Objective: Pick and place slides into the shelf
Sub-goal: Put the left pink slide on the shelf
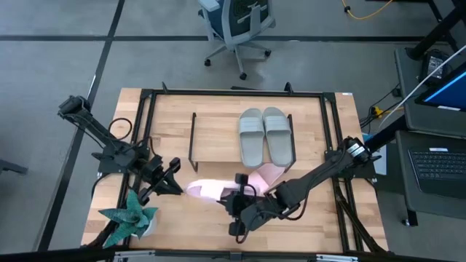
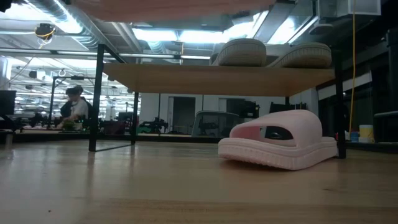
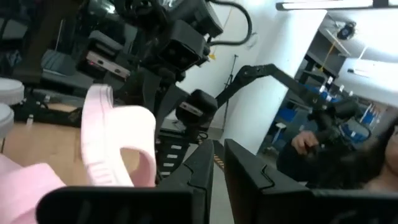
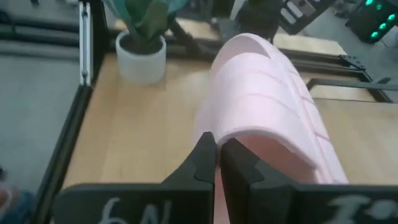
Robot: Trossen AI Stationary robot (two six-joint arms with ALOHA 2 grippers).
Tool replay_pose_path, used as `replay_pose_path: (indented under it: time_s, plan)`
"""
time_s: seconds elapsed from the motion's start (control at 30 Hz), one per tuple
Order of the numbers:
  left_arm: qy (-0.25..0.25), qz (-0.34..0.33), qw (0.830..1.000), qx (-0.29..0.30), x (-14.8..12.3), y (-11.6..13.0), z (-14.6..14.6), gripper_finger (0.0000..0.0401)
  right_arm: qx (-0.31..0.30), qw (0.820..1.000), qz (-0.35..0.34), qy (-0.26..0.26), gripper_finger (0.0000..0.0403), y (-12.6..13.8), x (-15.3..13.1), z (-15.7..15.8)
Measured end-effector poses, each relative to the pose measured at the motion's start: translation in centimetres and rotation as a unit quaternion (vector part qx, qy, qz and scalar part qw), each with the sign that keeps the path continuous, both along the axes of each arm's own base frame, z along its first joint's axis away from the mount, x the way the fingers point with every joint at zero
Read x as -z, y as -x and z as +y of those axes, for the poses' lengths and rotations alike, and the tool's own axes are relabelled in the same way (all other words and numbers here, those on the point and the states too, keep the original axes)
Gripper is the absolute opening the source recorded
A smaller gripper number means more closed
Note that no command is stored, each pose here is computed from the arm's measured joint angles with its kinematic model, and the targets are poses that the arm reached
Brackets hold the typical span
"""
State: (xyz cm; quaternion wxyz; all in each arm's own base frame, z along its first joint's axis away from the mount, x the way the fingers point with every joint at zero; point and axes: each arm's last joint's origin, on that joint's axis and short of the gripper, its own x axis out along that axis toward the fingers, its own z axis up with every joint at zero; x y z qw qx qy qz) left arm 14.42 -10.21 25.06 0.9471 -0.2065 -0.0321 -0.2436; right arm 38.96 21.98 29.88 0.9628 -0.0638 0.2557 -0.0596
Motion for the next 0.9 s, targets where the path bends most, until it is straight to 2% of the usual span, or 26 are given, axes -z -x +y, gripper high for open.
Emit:
replay_pose_path:
  time_s: [0.13, 0.23, 0.33, 0.47, 0.63, 0.9]
  plan:
    - [-0.040, -0.019, 0.999, -0.007, 0.0, 0.0, 0.0, 0.0031, -0.026, 0.999, 0.032, -0.008, 0.0010, 0.1, -1.0, -0.3]
    - [-0.086, -0.038, 0.995, -0.038, 0.1, 0.0, 0.1, 0.0031, -0.060, 0.996, 0.050, -0.033, 0.0010, -0.3, -0.9, -1.0]
    - [-0.142, -0.047, 0.986, -0.075, 0.3, -0.1, 0.2, 0.0031, -0.067, 0.994, 0.062, -0.063, 0.0010, -1.0, -0.9, -2.3]
    - [-0.220, -0.021, 0.969, -0.108, 0.1, -0.5, 0.2, 0.0031, -0.052, 0.992, 0.069, -0.094, 0.0010, -1.7, -0.9, -4.0]
    - [-0.326, 0.038, 0.934, -0.143, -1.3, -0.7, 0.1, 0.0031, -0.077, 0.985, 0.078, -0.136, 0.0010, -1.8, -1.9, -5.8]
    - [-0.462, 0.026, 0.856, -0.230, -4.0, -0.3, -0.2, 0.0031, -0.088, 0.973, 0.072, -0.201, 0.0010, -1.0, -4.8, -9.0]
